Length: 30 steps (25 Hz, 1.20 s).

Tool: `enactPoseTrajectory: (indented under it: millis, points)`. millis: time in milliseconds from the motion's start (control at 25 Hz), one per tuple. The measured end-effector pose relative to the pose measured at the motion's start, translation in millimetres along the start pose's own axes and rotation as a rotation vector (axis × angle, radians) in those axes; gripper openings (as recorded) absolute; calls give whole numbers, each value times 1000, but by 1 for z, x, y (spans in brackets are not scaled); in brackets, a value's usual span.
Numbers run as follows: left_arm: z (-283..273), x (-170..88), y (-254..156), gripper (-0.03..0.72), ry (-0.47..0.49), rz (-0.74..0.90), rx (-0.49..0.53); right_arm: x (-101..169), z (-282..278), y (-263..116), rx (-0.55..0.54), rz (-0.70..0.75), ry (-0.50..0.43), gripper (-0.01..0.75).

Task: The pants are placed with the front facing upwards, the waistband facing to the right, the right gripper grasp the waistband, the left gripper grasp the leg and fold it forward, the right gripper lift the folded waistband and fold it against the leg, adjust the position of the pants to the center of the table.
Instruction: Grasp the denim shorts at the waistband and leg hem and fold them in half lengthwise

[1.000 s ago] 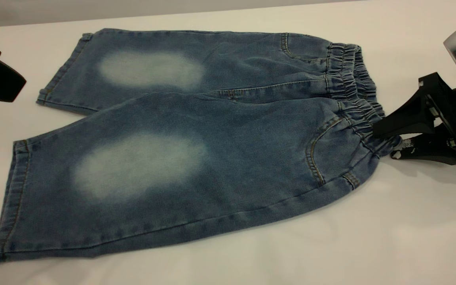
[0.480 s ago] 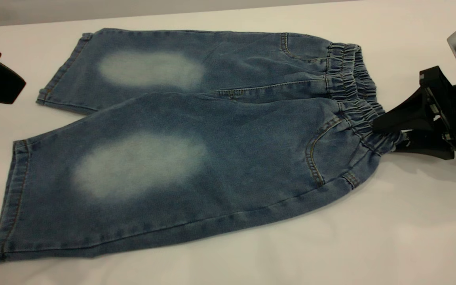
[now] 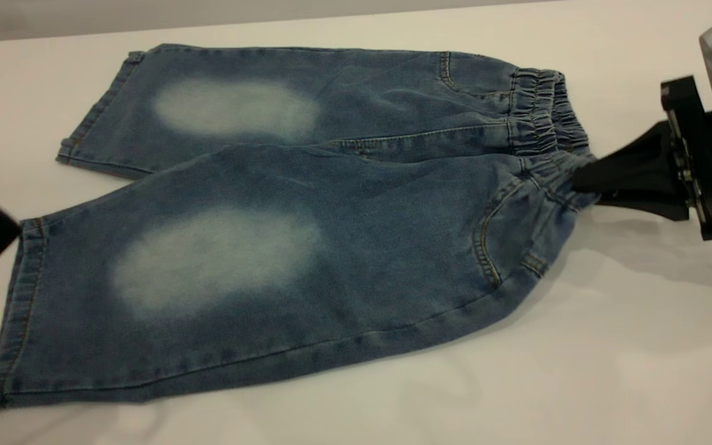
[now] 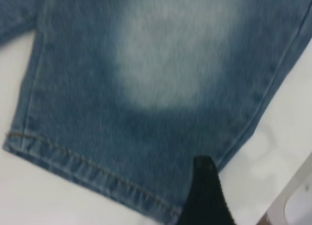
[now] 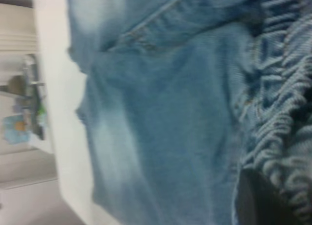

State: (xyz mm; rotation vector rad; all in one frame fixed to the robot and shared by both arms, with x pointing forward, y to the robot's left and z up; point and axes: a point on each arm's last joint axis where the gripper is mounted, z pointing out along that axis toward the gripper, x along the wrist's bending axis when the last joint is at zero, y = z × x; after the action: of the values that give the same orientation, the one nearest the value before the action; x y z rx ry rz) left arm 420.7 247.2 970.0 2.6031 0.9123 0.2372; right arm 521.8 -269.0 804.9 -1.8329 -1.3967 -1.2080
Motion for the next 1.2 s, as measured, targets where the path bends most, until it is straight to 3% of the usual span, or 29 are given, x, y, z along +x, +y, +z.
enactPoseTrajectory:
  millis: [200,360,640,1000,1200]
  points:
    - [19,10,-10,470,11,75,138,7,0,1,-16,8,80,31]
    - [37,19,-16,470,27,126,222,8,0,1,-15,7,89,31]
    - [67,20,-34,470,-46,186,354,8,0,1,-15,7,93,32]
    - [87,5,-61,470,-28,340,326,9,0,1,-15,7,95,32]
    - [98,10,-60,470,40,372,272,9,0,1,-15,7,95,34]
